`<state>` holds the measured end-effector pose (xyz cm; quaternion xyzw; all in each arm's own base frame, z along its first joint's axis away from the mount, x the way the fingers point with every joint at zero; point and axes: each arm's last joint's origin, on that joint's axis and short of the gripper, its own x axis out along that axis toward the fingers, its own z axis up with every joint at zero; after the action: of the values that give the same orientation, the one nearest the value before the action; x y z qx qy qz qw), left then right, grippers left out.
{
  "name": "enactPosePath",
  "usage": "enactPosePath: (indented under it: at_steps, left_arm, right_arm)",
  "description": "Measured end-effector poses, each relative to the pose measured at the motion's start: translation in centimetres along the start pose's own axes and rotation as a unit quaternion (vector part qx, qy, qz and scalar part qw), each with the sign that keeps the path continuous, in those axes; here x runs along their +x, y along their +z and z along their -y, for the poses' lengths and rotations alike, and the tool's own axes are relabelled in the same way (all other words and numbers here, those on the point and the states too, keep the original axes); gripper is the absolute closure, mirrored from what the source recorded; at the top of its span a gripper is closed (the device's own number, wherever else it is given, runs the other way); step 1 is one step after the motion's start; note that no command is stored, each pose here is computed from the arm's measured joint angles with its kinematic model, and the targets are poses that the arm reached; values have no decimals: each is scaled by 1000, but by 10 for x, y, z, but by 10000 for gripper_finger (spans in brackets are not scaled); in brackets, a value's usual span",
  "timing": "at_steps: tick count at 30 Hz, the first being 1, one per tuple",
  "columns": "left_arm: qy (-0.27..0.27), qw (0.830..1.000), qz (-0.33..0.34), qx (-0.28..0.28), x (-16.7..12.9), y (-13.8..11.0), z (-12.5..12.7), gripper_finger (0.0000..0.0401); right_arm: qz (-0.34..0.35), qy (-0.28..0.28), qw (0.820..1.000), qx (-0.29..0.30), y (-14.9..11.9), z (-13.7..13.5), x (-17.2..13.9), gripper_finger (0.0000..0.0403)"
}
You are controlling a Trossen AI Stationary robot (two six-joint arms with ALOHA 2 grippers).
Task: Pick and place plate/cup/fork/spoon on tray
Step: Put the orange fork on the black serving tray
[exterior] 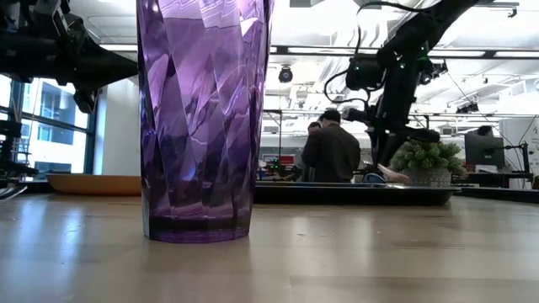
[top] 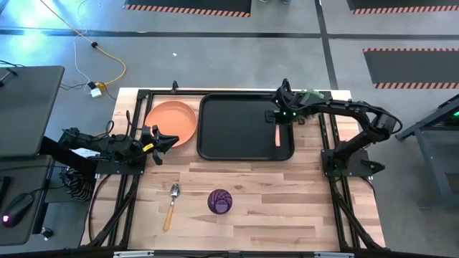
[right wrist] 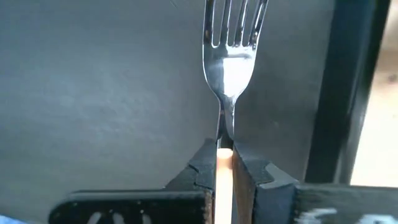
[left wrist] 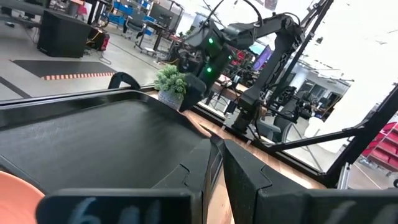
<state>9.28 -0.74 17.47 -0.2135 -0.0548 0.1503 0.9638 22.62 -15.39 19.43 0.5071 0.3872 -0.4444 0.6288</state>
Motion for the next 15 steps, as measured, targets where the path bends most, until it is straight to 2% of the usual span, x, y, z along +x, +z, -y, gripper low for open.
enactPosePath:
  at_steps: [9, 15]
  left_arm:
    - [1, 1000, 0, 0, 0, 0, 0, 369]
    - [1, 1000, 0, 0, 0, 0, 0, 369]
  right_arm:
    - [44, 3, 999, -22, 27, -10, -28, 396]
    - [-4, -44, 999, -20, 29, -3, -10, 396]
